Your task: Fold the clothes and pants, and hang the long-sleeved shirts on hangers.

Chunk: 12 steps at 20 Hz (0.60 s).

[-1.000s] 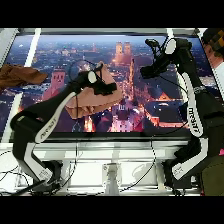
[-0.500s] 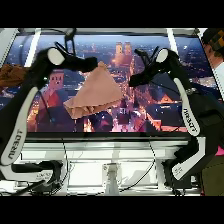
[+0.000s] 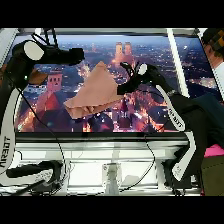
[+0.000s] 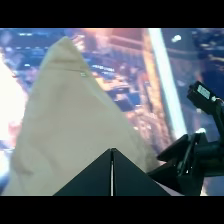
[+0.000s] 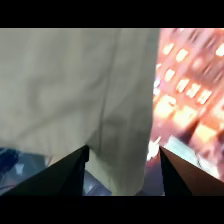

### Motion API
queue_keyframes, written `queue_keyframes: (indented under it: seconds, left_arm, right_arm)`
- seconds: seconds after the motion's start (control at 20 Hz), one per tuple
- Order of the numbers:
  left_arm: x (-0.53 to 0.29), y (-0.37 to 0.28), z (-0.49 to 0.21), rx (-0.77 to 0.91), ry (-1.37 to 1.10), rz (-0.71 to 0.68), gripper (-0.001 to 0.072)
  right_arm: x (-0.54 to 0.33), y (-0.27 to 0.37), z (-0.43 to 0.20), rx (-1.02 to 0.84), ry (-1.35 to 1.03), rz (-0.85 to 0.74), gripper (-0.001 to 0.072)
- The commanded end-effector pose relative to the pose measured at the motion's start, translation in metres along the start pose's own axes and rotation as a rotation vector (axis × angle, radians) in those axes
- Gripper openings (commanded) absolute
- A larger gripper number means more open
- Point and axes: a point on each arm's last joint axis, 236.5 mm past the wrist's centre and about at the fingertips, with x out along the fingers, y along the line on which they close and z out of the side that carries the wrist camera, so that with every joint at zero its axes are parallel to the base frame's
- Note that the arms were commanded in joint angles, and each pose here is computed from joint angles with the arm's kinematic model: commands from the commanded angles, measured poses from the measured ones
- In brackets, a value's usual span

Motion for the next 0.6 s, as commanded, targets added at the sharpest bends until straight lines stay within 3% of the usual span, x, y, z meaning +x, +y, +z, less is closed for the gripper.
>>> queue_keyframes:
  seconds: [0.0, 0.05, 0.1, 0.35, 0.55]
  left_arm:
    - [-0.002, 0.01, -0.001, 0.025, 0.005, 0.037, 0.0013]
    - [-0.002, 0.015, 0.0, 0.041, 0.005, 0.058, 0.0013]
    - [-0.002, 0.019, 0.0, 0.053, 0.005, 0.076, 0.0013]
    - [-0.008, 0.042, -0.001, 0.055, 0.021, 0.131, 0.0013]
    - [-0.016, 0.067, -0.009, 0.014, 0.066, 0.168, 0.0014]
  right_arm:
    - [0.013, 0.008, 0.0, 0.029, 0.0, 0.039, 0.0286]
    - [0.01, 0.014, 0.002, 0.034, -0.008, 0.063, 0.0076]
    - [0.005, 0.02, 0.005, 0.028, -0.016, 0.076, 0.0008]
    - [-0.08, 0.059, 0.026, -0.151, -0.066, 0.071, 0.0008]
    - [-0.18, 0.055, 0.041, -0.248, -0.207, -0.127, 0.0008]
